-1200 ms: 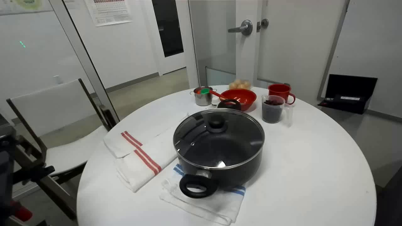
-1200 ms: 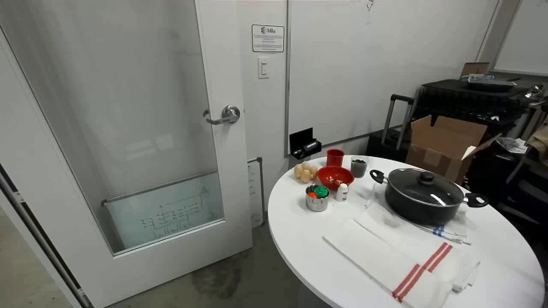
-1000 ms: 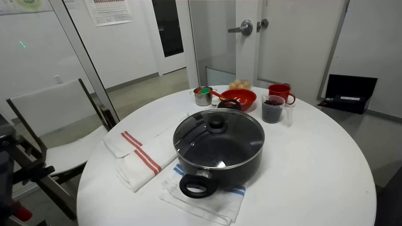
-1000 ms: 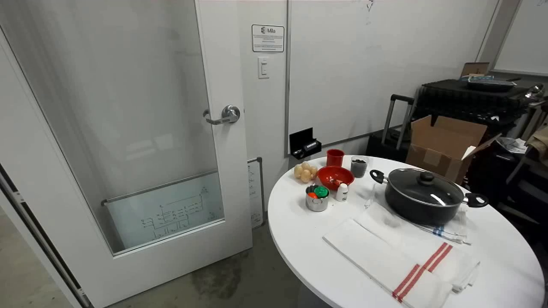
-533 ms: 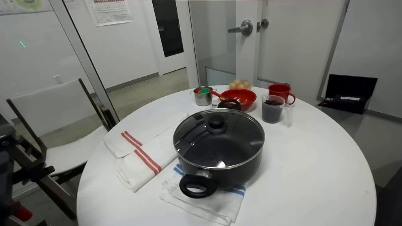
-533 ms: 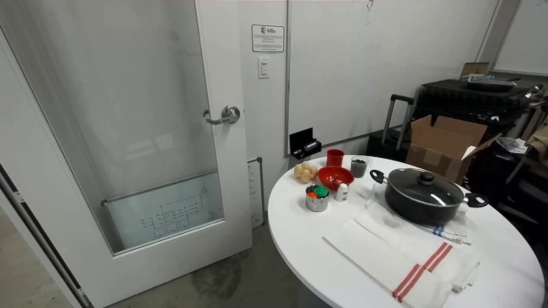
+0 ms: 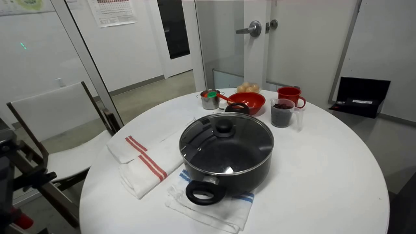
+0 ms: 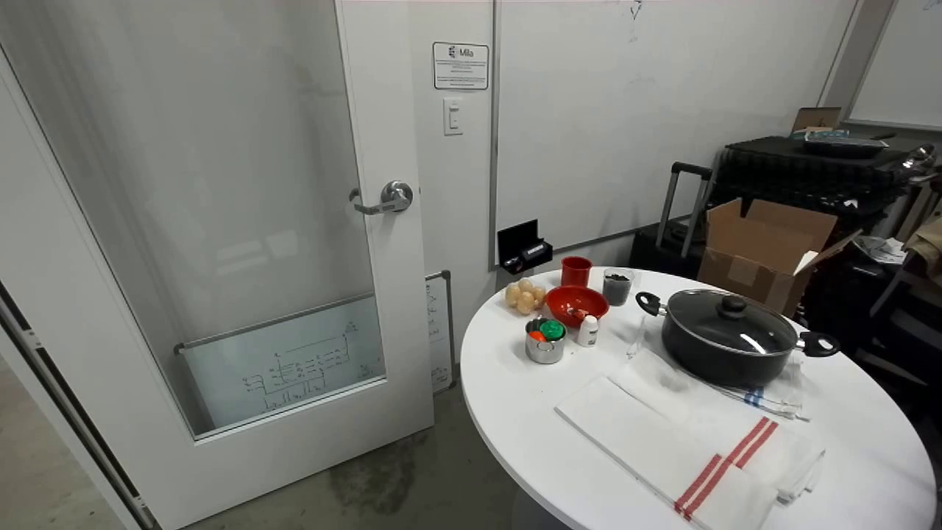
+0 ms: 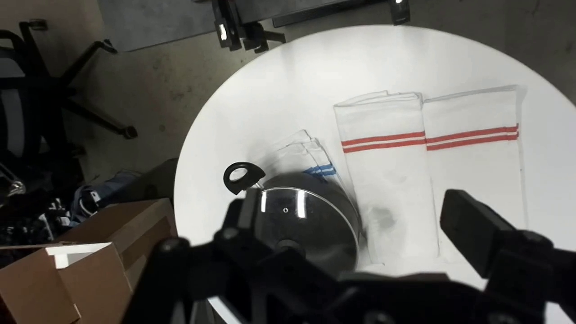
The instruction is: Remove the lid of the pot
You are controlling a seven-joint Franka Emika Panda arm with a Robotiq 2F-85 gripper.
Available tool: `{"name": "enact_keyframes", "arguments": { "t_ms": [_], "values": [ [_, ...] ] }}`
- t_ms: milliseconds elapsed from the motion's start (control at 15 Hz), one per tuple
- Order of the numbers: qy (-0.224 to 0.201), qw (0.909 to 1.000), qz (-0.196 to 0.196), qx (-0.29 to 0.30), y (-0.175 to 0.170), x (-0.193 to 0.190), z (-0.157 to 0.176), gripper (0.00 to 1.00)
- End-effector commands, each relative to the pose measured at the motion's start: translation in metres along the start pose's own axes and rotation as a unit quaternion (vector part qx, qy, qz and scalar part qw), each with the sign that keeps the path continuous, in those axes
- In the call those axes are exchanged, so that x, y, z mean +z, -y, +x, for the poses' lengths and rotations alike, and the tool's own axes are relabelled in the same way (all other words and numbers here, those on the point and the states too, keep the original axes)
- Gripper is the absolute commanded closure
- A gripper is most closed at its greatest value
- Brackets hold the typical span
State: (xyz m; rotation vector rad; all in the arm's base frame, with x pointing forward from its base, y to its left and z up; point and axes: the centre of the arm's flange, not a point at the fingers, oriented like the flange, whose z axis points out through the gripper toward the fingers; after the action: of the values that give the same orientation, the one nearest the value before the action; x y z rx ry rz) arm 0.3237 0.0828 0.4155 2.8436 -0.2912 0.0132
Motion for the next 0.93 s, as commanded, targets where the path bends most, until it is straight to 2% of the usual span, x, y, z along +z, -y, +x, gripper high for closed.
{"name": "enact_keyframes", "arguments": {
  "t_ms": [0, 200, 667, 867],
  "values": [
    [0.001, 0.9999, -0.009, 0.008, -0.024, 0.032, 0.041, 0.0],
    [0.001, 0.9999, -0.004, 0.014, -0.048, 0.059, 0.072, 0.0],
    [0.009, 0.9981, 0.056, 0.025, -0.101, 0.138, 0.145, 0.0],
    [0.018, 0.9971, 0.069, 0.026, -0.117, 0.166, 0.176, 0.0]
  ]
}}
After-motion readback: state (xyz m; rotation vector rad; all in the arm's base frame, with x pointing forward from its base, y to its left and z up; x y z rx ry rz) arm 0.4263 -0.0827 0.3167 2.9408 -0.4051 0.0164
